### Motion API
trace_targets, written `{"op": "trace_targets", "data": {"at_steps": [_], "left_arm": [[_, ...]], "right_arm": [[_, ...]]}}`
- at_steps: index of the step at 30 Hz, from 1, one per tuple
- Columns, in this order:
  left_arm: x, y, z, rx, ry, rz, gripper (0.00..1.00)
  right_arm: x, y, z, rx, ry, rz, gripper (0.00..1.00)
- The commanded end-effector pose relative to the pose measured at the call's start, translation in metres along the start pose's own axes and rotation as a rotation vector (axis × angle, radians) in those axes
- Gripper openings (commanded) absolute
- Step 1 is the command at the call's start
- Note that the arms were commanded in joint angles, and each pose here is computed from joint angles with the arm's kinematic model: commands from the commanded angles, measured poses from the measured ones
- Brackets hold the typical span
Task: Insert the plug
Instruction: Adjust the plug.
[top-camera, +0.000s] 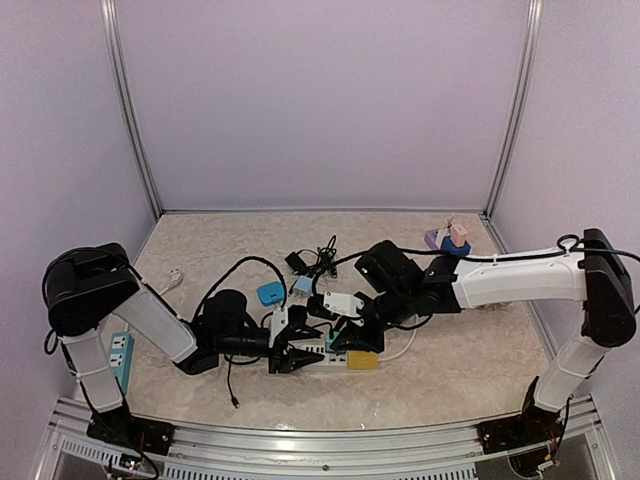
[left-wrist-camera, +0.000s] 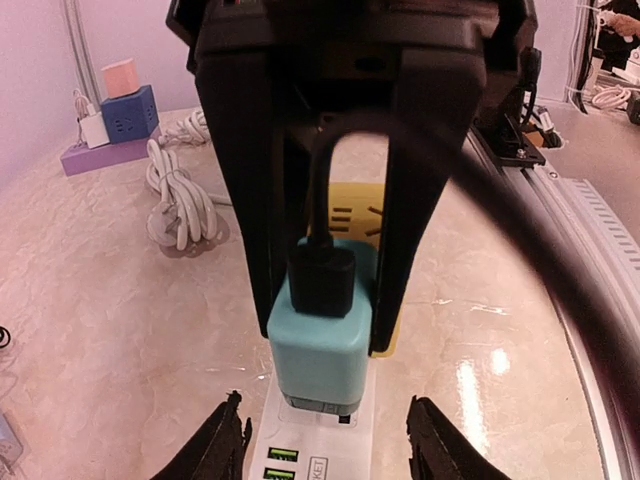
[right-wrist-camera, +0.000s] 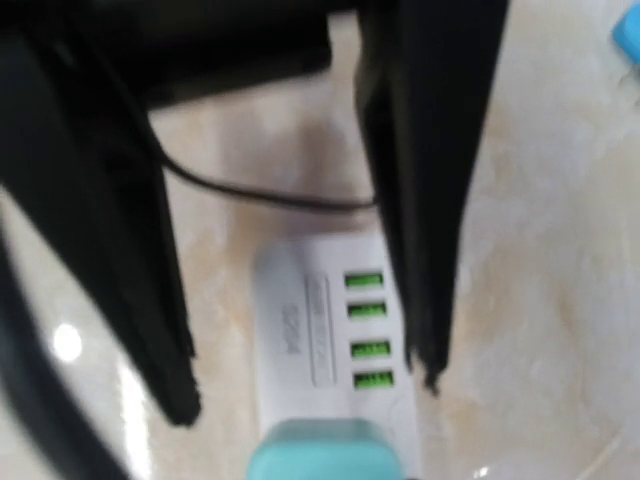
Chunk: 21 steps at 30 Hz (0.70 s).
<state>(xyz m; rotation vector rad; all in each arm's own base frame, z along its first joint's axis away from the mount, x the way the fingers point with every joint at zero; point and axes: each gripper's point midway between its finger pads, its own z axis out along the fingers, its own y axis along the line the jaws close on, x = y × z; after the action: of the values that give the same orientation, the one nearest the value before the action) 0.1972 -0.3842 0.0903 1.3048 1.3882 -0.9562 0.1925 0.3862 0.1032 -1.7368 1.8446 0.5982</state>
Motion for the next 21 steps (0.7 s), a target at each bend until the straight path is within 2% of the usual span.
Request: {"op": "trace_targets", "data": {"at_steps": [1,6,17,21], "left_arm": [[0.006,0.001,0.002,0.009,0.006,-0.032,0.54],[-0.009,-0.001,0.000,0.020,-0.041,-0.032,0.51],[-0.056,-0.008,-0.013,0.047,-0.217,-0.063,0.48],[-0.054,-0.012,-0.011,0.070,-0.219,-0.065,0.42]], "right_arm": [[-0.038,0.011,-0.024,-0.034,-0.166,-0.053,0.00],[-0.048,0.014,-0.033,-0.042,-0.218,-0.065,0.00],[-0.040,0.009,-0.033,-0.013,-0.167,-0.071,0.00],[-0.043,0.010,-0.035,-0.016,-0.179,-0.067,0.00]]}}
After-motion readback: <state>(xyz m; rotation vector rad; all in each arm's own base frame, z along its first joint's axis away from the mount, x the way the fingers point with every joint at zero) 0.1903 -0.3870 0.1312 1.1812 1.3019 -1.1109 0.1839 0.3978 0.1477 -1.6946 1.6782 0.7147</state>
